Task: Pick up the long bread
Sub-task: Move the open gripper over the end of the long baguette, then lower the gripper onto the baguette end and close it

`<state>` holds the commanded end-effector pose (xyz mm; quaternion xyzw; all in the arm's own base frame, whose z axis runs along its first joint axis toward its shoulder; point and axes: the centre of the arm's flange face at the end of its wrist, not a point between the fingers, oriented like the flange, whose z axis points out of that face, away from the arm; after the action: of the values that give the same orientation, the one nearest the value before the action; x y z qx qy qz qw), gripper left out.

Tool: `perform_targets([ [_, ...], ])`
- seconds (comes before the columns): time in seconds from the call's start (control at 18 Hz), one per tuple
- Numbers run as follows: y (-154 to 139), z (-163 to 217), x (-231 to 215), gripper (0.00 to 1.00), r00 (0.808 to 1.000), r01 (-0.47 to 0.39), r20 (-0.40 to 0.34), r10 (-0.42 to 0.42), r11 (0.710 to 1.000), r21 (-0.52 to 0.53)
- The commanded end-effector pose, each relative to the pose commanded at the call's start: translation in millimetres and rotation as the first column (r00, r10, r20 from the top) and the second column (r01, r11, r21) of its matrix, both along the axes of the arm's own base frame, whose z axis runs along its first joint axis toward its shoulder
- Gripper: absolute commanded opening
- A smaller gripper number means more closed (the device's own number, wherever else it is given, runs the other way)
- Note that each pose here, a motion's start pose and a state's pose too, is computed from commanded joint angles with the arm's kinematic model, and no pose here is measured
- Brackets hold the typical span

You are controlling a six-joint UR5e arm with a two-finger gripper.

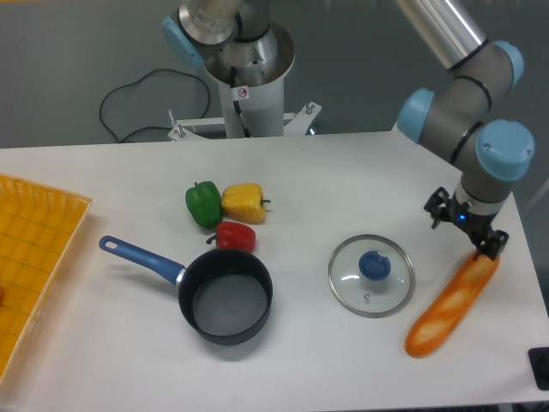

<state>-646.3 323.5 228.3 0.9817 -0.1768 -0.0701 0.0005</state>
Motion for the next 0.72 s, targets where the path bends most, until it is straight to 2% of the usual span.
perform_targets([
  [0.72, -2.8, -29.2, -27.5, 0.98, 0.999, -0.012, -0.030, 0.013, 1.000, 0.007],
])
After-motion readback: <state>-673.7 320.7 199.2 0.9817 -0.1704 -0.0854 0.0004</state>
